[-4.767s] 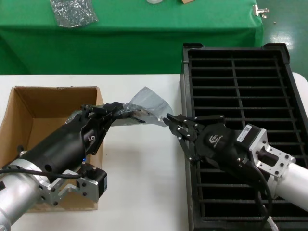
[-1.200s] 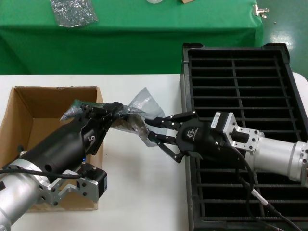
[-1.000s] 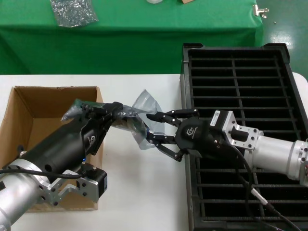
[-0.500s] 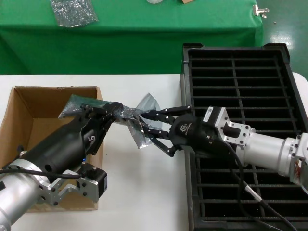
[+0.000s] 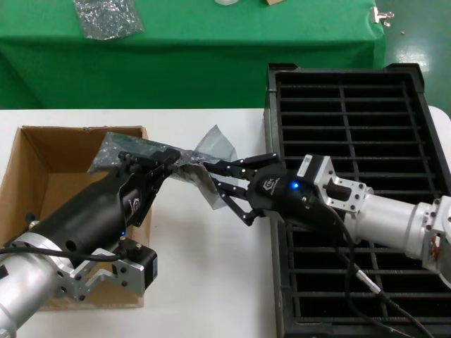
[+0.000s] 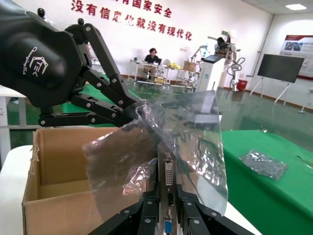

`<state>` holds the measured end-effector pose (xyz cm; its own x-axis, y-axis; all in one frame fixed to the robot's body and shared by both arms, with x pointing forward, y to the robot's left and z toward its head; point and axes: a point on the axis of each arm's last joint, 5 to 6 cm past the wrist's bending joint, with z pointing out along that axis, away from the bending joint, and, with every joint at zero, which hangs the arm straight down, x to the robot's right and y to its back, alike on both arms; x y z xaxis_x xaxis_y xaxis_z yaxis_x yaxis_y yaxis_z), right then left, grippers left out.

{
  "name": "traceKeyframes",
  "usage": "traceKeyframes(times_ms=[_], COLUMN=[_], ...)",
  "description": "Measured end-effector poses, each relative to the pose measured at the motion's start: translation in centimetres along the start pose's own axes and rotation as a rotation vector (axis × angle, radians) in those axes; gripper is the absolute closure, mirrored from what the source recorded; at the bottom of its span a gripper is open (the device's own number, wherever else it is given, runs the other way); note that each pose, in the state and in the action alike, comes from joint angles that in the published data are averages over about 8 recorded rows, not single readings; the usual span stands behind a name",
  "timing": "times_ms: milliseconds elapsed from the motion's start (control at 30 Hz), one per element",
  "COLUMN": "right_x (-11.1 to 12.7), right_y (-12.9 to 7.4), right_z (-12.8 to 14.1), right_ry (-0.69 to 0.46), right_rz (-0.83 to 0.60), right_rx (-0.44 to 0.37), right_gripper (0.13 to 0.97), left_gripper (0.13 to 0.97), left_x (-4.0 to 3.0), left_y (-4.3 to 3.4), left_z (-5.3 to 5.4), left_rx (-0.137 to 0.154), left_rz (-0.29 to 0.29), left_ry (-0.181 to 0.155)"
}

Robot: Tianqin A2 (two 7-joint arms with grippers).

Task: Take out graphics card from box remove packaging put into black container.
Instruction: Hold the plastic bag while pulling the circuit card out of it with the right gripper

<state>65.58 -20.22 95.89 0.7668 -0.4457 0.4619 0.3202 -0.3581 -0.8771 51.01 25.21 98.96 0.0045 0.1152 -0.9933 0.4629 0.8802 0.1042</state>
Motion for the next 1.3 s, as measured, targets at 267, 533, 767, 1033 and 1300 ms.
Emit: traceKeyframes(times_ms=[267, 533, 767, 1033, 1300], right_x=[0.3, 0.6, 0.0, -0.9, -2.1], right_y=[-1.4, -4.3, -5.1, -4.6, -3.8], right_z=[-2.8, -7.0, -7.8, -6.6, -5.3], right_ry=[0.019, 0.052, 0.065, 0.027, -0.032], right_rz=[-0.036, -0.107, -0.121, -0.101, -0.078], right_rx=[-0.005, -0.017, -0.022, -0.021, -0.017], right_gripper=[0.908, 0.913, 0.95, 0.952, 0.953], left_gripper=[0.958, 0.958, 0.958, 0.958, 0.958], left_x=[0.0, 0.0, 0.0, 0.0, 0.0], left_y=[0.0, 0.0, 0.0, 0.0, 0.0], left_z=[0.0, 0.0, 0.0, 0.0, 0.0], left_rx=[0.0, 0.0, 0.0, 0.0, 0.0], left_rz=[0.0, 0.0, 0.0, 0.0, 0.0], left_ry=[0.0, 0.0, 0.0, 0.0, 0.0])
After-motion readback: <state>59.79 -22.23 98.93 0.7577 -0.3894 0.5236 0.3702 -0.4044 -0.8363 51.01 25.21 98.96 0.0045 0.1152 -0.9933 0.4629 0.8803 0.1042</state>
